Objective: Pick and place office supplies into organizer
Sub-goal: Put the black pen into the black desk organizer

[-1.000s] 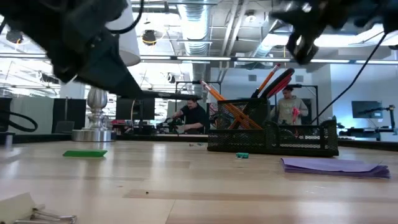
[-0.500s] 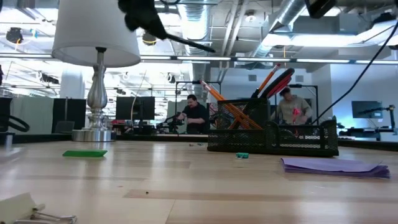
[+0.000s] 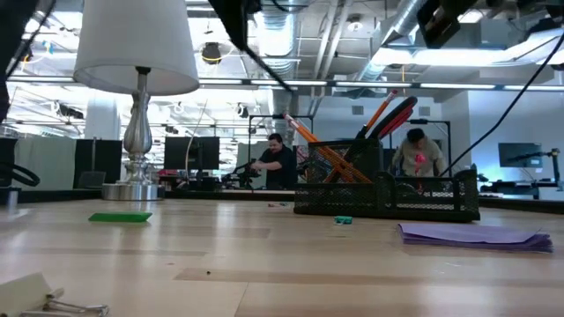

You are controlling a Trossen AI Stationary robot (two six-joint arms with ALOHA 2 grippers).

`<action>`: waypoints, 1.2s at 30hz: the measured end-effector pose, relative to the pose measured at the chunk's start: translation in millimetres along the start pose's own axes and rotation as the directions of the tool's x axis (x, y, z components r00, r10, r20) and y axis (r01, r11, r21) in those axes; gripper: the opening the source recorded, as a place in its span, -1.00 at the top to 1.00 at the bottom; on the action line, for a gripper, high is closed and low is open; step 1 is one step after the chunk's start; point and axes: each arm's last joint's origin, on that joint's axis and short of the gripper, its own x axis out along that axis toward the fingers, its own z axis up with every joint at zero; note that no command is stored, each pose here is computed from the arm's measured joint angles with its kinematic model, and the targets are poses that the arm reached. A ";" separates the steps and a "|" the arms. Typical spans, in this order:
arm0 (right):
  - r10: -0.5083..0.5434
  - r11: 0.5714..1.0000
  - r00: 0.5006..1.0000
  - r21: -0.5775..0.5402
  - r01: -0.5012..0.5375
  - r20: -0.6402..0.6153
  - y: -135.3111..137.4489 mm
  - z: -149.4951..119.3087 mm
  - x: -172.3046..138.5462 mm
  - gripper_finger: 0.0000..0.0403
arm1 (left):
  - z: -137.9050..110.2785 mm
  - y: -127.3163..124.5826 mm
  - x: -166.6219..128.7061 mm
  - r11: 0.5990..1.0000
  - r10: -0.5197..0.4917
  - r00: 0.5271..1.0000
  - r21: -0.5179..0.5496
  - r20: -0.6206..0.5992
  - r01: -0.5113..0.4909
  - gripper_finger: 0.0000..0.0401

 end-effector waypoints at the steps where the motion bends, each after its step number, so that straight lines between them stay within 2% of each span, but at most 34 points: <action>1: -0.001 1.000 1.000 0.006 0.001 -0.008 0.1 -0.9 0.0 0.54 | 8.0 -0.7 7.1 1.000 -0.003 1.000 0.029 -0.022 0.004 0.92; 6: 0.002 0.998 1.000 0.055 -0.001 -0.016 0.1 -1.5 0.0 0.54 | 40.6 -6.5 25.6 0.979 -0.083 0.996 0.189 0.019 0.078 0.91; 9: 0.007 0.998 1.000 0.056 -0.006 -0.017 0.6 -1.6 -0.1 0.54 | 49.4 -4.9 30.4 0.978 -0.026 0.999 0.206 0.027 0.020 0.91; 11: 0.005 0.998 1.000 0.055 -0.003 -0.027 0.4 -2.7 -0.1 0.54 | 46.7 -3.7 36.1 0.965 -0.022 1.000 0.260 -0.014 0.025 0.91; 16: 0.000 0.999 0.999 0.052 0.003 -0.047 -0.2 -4.6 -0.1 0.54 | 47.1 1.0 40.0 0.957 -0.060 0.998 0.285 -0.007 0.059 0.91; 24: -0.002 0.999 0.998 0.051 0.005 -0.057 -0.4 -5.5 -0.2 0.54 | 56.7 0.5 45.4 0.944 -0.057 0.997 0.329 0.054 0.036 0.91; 27: 0.000 0.999 0.998 0.051 0.003 -0.057 -0.4 -5.5 -0.2 0.54 | 59.8 -2.6 59.9 0.943 -0.060 0.998 0.327 0.002 0.056 0.91; 36: -0.001 0.999 0.998 0.051 0.004 -0.060 -0.4 -5.9 -0.2 0.54 | 68.9 -6.4 95.2 0.935 0.068 0.992 0.355 -0.110 -0.025 0.91</action>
